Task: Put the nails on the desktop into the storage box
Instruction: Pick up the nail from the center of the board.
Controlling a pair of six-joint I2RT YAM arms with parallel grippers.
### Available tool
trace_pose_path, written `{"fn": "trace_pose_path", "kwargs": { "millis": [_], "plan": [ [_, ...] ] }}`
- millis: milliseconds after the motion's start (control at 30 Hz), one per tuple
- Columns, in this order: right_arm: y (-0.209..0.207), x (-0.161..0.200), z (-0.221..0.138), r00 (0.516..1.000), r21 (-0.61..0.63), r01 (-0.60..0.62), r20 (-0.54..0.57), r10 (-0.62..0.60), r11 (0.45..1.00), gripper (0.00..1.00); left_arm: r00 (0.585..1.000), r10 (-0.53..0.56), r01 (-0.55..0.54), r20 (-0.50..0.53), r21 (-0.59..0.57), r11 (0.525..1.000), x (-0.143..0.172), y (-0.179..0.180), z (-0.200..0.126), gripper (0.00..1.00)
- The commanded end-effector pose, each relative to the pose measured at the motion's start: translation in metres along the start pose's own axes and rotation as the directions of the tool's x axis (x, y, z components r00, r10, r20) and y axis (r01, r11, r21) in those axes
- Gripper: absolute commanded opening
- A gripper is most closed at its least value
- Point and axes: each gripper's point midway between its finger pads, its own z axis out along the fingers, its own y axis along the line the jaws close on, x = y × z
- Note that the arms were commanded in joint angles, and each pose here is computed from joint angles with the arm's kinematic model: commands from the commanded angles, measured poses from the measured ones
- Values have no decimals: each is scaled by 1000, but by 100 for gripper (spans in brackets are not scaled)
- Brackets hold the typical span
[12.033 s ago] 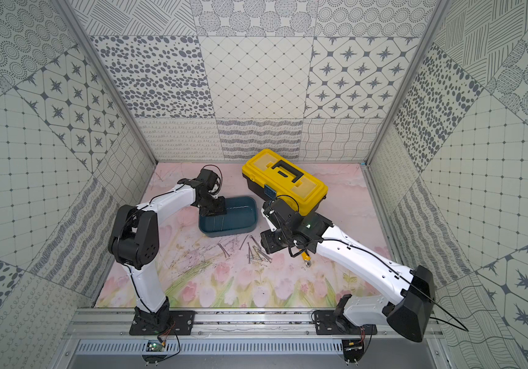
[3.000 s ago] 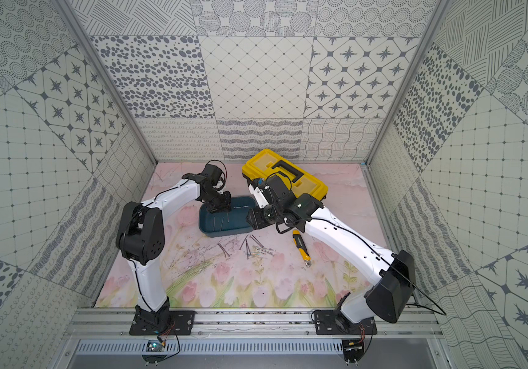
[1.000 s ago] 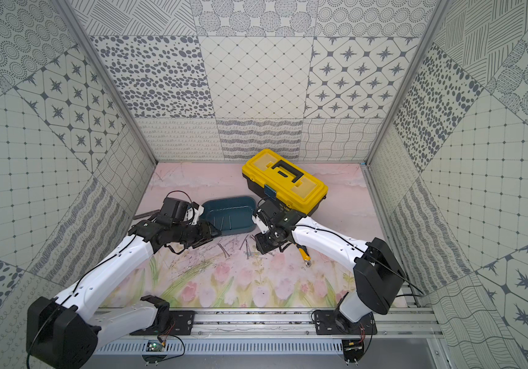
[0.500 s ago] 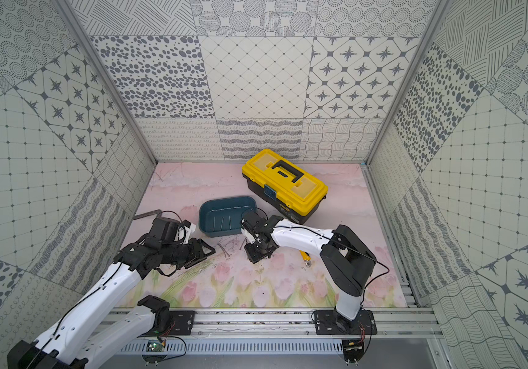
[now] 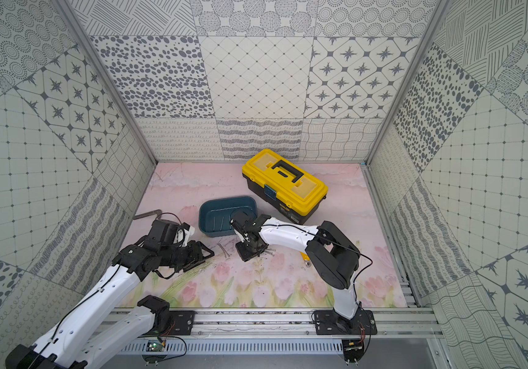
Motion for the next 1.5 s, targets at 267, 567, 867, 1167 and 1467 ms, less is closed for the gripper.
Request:
{"fn": "trace_pose_path", "kwargs": {
  "millis": [267,567,867,1167,1467],
  "plan": [
    [-6,5,13,994,88,-99,-38,102,991,35,997,38,-38,-60,-6,999,1,-6,1,54],
    [-8,-3,21,993,112,-109,-38,114,988,34,995,58,-59,-82,-9,998,1,-6,3,54],
    [-17,-6,25,990,155,-122,-46,131,980,28,993,72,-73,-96,-9,997,0,-5,4,54],
    [-30,-7,11,994,229,-96,-26,105,969,9,992,73,-74,-103,-2,997,-3,-7,8,55],
    [-22,-8,-31,994,182,-104,31,100,978,4,994,58,-51,-88,79,996,-8,-22,11,55]
  ]
}}
